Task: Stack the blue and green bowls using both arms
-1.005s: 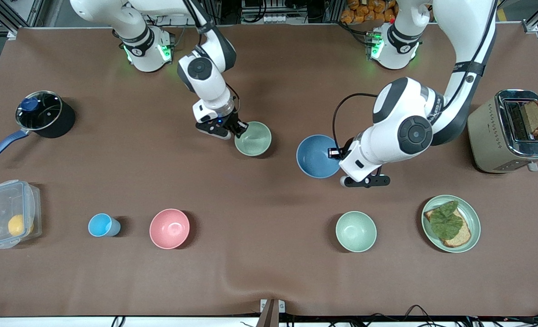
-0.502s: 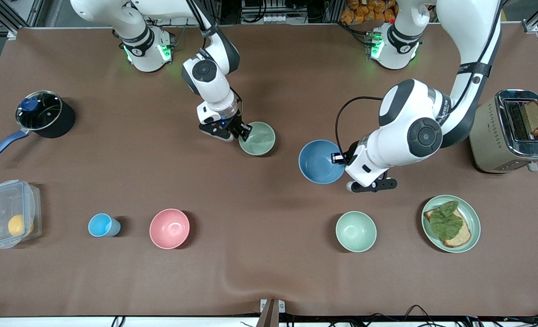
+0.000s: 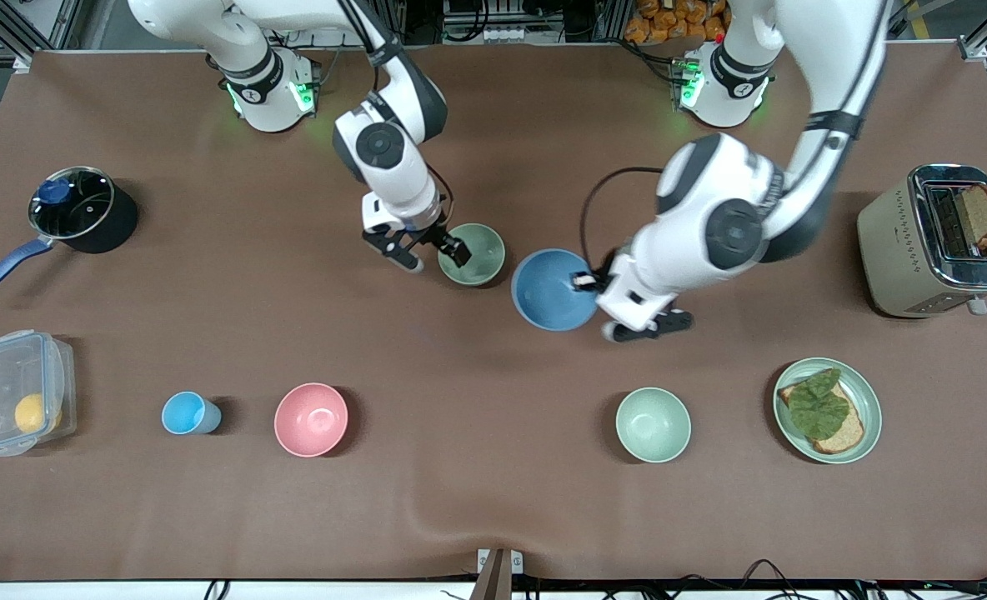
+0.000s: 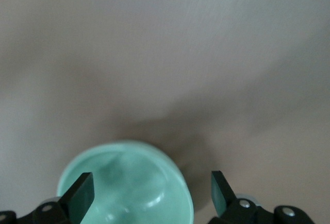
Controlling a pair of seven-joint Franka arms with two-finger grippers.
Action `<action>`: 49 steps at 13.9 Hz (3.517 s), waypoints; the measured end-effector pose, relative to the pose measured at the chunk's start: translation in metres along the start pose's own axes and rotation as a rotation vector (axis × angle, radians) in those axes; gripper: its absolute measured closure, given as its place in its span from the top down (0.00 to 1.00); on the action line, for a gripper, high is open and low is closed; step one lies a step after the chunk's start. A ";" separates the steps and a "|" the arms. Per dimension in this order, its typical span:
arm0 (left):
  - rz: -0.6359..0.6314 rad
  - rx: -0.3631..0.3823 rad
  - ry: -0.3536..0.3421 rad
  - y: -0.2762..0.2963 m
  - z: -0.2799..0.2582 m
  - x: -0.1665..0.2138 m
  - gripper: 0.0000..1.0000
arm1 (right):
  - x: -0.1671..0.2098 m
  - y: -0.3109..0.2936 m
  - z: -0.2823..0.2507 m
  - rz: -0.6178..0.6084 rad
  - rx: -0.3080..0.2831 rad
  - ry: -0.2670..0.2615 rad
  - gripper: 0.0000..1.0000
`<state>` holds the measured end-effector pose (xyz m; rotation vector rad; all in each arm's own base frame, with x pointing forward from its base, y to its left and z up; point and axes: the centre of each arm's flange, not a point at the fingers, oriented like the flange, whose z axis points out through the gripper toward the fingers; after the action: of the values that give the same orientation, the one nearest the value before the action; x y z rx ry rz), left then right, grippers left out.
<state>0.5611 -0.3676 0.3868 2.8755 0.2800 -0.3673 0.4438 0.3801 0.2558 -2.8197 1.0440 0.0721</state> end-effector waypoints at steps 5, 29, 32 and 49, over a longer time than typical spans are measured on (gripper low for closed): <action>0.029 0.066 -0.082 0.044 0.080 -0.040 0.05 | 0.071 0.020 0.002 0.333 0.038 -0.130 1.00; 0.051 0.158 -0.135 0.076 0.213 -0.087 0.20 | 0.064 0.044 0.067 0.597 0.075 -0.407 1.00; 0.070 0.145 -0.107 0.086 0.201 -0.088 0.52 | 0.066 0.044 0.067 0.569 0.083 -0.404 1.00; 0.110 0.218 0.360 -0.077 -0.202 0.008 1.00 | 0.243 0.111 -0.040 0.354 -0.032 -0.351 1.00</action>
<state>0.5979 -0.2425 0.5599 3.1436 0.1476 0.1530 0.5559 0.1338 0.2614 -2.4820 1.4362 0.5967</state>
